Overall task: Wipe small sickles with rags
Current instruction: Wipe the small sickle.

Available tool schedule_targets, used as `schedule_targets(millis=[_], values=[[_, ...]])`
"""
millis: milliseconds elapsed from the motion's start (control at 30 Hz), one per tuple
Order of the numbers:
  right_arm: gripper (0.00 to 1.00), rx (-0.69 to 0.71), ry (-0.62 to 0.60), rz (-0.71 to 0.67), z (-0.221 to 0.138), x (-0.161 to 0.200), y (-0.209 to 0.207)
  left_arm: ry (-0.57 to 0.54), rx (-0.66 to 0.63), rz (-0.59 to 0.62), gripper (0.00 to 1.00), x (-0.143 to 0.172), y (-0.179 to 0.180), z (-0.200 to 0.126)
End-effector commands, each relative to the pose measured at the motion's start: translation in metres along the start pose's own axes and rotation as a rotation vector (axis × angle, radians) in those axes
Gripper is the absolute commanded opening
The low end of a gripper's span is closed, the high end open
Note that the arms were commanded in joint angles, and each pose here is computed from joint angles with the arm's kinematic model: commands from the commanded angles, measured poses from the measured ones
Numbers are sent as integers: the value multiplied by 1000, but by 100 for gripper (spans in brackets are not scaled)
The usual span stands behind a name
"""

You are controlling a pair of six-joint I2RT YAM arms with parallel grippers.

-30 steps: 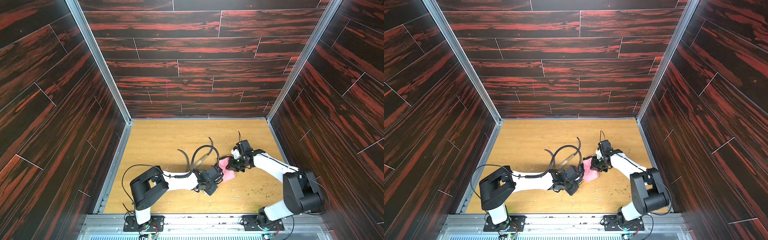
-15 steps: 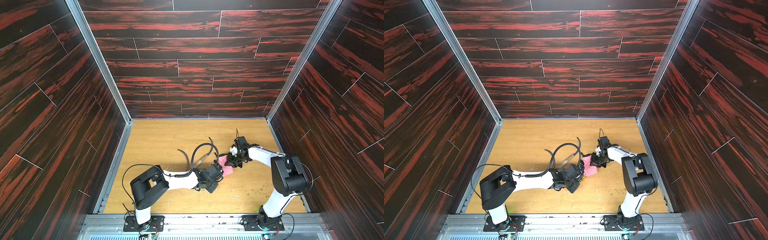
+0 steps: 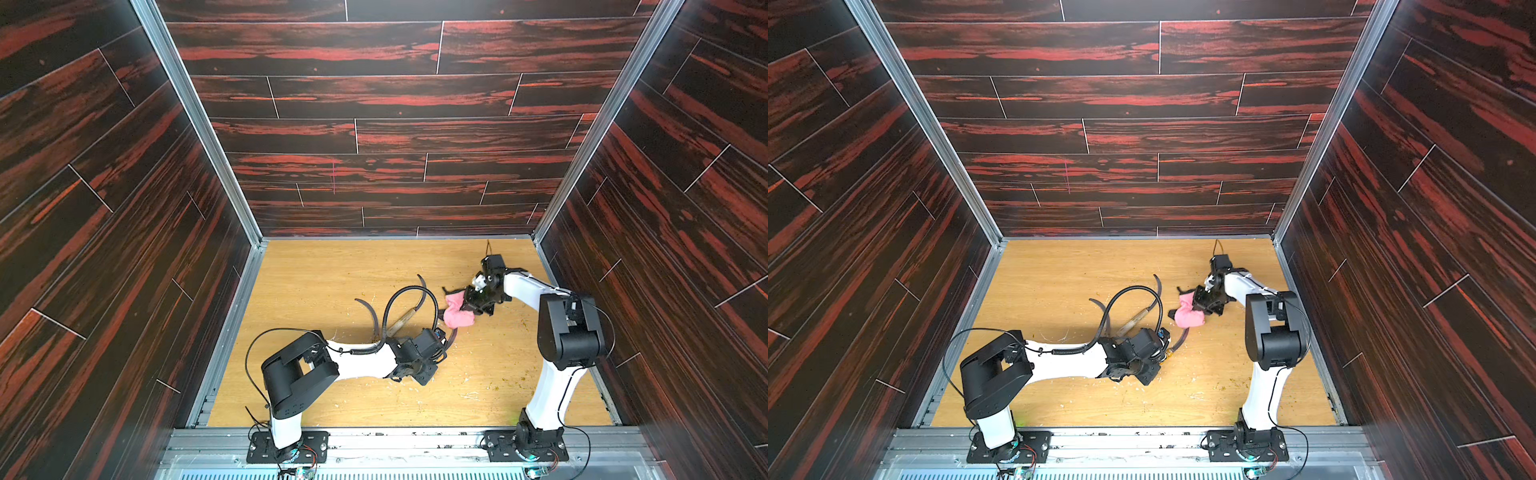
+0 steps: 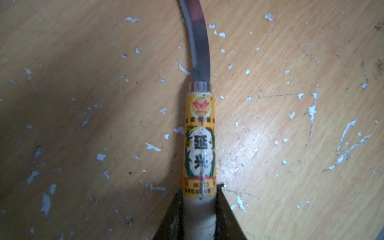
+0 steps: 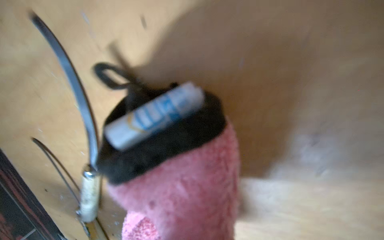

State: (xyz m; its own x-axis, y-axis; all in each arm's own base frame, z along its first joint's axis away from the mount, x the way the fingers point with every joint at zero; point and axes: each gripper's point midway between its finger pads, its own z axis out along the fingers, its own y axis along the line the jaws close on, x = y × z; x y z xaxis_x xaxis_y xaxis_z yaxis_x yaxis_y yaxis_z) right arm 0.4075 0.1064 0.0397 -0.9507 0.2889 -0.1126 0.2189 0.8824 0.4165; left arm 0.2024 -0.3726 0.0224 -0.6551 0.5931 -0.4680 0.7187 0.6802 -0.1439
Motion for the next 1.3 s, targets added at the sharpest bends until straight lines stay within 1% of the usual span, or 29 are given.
schedule_targets(millis=[0, 133, 200, 300, 467, 567, 633, 667, 733, 933, 1100, 1267], values=[[0, -76, -124, -39, -16, -48, 13, 143, -25, -4, 6, 41, 6, 5], [0, -286, -120, -97, -43, -54, 61, 150, -35, -14, 6, 42, 7, 7], [0, -350, -120, -109, -57, -53, 75, 149, -39, -19, 6, 40, 8, 8], [0, -366, -145, -122, -74, -49, 81, 150, -48, -28, 8, 38, 8, 8], [0, -363, -189, -139, -99, -30, 80, 147, -64, -33, 16, 29, 8, 5], [0, -463, -188, -163, -116, -16, 96, 143, -67, -26, 17, 24, 7, 3], [0, -478, -166, -160, -120, -9, 99, 129, -76, -25, 14, 20, 9, 1], [0, -468, -154, -155, -119, -5, 98, 119, -77, -27, 12, 17, 9, 0], [0, -451, -132, -156, -114, 2, 96, 97, -81, -26, 11, 12, 9, -3], [0, -358, -43, -112, -67, 30, 73, 29, -105, -24, 11, -5, 12, -15], [0, -290, 38, -102, -26, 55, 62, -5, -126, -4, 10, -17, 13, -21], [0, -274, 77, -88, -1, 65, 60, -41, -115, 0, 10, -29, 10, -26]])
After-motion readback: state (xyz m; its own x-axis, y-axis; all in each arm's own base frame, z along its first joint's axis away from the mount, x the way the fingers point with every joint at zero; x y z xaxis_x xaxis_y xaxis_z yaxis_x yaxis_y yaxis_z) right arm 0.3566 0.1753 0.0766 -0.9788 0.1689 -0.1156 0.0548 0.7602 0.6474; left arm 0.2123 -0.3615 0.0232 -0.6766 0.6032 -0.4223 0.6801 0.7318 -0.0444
